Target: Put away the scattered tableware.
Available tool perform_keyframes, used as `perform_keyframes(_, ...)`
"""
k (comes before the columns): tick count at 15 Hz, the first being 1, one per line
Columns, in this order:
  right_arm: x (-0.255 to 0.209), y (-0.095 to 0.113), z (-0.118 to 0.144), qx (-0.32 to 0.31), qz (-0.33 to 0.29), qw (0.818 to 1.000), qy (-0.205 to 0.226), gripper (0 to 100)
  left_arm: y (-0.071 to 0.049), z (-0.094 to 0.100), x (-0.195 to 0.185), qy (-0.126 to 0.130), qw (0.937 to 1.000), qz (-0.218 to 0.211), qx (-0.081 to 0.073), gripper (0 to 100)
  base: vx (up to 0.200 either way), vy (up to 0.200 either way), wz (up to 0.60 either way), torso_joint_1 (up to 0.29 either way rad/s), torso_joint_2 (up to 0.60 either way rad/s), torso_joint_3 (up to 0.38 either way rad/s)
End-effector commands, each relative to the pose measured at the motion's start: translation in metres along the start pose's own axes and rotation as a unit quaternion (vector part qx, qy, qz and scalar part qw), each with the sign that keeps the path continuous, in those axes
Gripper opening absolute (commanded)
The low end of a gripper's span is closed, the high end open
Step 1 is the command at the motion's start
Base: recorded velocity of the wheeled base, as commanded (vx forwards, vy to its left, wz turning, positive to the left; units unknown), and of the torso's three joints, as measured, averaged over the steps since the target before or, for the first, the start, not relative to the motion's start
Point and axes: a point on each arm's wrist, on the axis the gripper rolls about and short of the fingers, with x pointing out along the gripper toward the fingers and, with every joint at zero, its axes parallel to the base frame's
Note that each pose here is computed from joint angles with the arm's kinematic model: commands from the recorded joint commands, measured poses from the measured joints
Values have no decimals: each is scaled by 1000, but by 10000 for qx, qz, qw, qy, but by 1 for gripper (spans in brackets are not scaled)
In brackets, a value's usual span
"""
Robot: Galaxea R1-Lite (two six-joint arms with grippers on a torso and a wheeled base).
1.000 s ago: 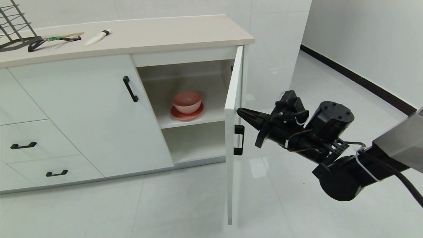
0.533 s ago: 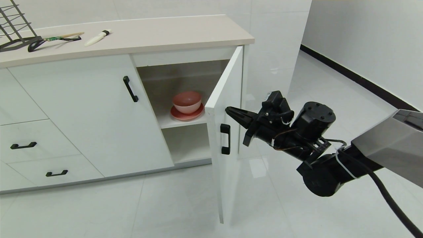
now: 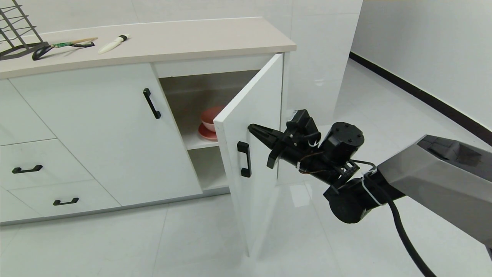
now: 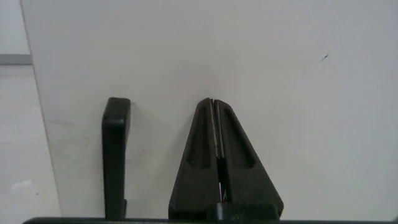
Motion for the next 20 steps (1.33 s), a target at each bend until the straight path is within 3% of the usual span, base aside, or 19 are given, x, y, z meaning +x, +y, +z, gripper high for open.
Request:
perform_keyframes(1, 7, 3, -14, 19, 23, 10000, -3, 0, 0, 0, 0, 5, 10000, -7, -1, 100, 0, 0, 0, 0, 0, 0)
perform_keyframes(11, 27, 15, -38, 139, 94, 9996, -207, 0, 0, 0, 0, 5, 10000, 1, -1, 100, 0, 0, 0, 0, 0, 0)
perform_keyframes(16, 21, 6, -23, 139, -88, 9997, -174, 0, 0, 0, 0, 6, 10000, 9, 6, 100, 0, 0, 0, 0, 0, 0)
perform_keyframes(20, -16, 0, 4, 228, -167, 9993, 263, 0, 0, 0, 0, 5, 10000, 1, 6, 100, 0, 0, 0, 0, 0, 0)
